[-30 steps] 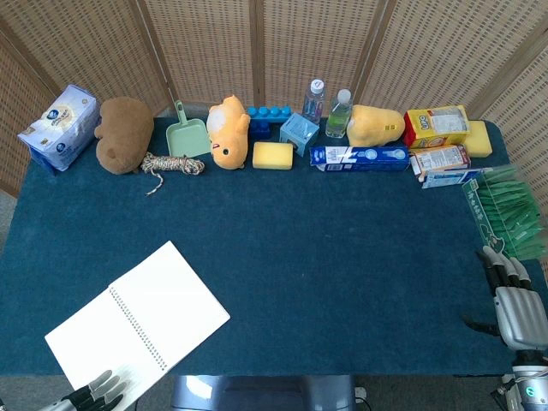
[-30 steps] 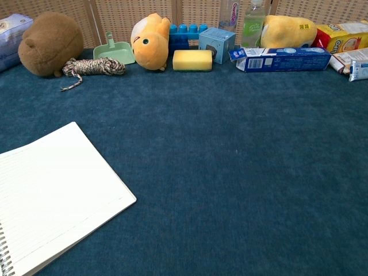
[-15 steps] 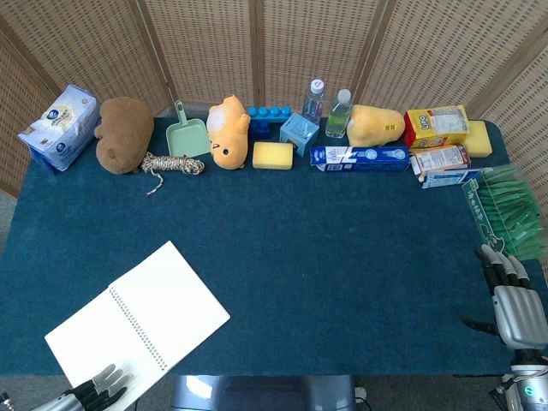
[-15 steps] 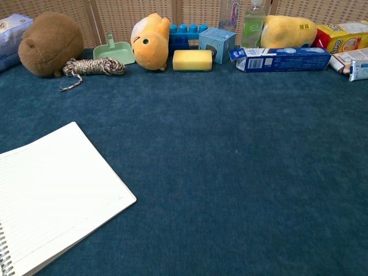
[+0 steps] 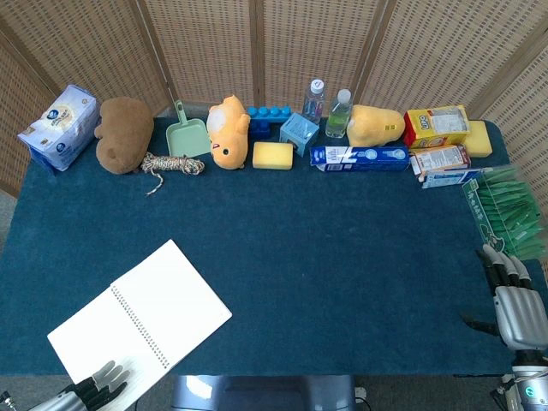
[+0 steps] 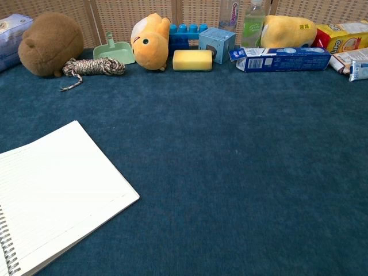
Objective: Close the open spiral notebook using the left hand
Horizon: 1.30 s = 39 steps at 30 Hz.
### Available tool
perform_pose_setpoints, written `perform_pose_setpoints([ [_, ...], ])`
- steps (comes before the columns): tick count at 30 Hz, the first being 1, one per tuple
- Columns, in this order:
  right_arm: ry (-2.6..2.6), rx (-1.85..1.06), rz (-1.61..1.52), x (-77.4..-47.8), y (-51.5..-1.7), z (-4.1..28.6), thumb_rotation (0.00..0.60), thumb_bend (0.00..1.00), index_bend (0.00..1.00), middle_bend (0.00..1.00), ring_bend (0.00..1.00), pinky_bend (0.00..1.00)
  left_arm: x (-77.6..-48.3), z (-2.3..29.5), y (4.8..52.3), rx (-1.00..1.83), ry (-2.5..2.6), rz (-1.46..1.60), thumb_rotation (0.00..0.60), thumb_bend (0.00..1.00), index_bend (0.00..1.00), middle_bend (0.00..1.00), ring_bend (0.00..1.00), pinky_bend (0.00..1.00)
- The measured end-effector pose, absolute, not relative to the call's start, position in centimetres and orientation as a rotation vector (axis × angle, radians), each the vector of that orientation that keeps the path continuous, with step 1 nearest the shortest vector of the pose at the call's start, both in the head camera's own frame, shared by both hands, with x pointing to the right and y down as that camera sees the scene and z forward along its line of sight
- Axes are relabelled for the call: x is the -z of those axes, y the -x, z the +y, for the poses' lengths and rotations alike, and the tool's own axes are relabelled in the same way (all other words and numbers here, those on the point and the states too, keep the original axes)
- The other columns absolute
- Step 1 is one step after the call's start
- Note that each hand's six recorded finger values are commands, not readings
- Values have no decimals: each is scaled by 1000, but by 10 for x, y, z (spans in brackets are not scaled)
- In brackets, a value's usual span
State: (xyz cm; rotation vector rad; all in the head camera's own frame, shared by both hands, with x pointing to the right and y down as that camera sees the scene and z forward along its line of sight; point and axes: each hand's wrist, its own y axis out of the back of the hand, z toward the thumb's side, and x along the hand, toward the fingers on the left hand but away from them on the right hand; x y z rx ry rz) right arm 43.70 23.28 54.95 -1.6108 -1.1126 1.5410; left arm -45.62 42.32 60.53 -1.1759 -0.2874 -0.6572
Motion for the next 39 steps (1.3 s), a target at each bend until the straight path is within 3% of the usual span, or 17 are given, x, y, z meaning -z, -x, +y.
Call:
perform_pose_setpoints([
  [25, 1594, -1530, -1138, -543, -442, 231, 600, 0, 0, 0, 0, 22, -616, 421, 450, 594, 1184, -328, 600, 178, 0, 0, 0, 0],
  [34, 1586, -1525, -1131, -542, -441, 232, 600, 0, 0, 0, 0, 21, -616, 416, 451, 652, 1152, -292, 600, 184, 0, 0, 0, 0],
  [39, 1586, -1512, -1132, -540, -440, 232, 600, 0, 0, 0, 0, 22, -619, 415, 454, 689, 1150, -291, 600, 253, 0, 0, 0, 25],
])
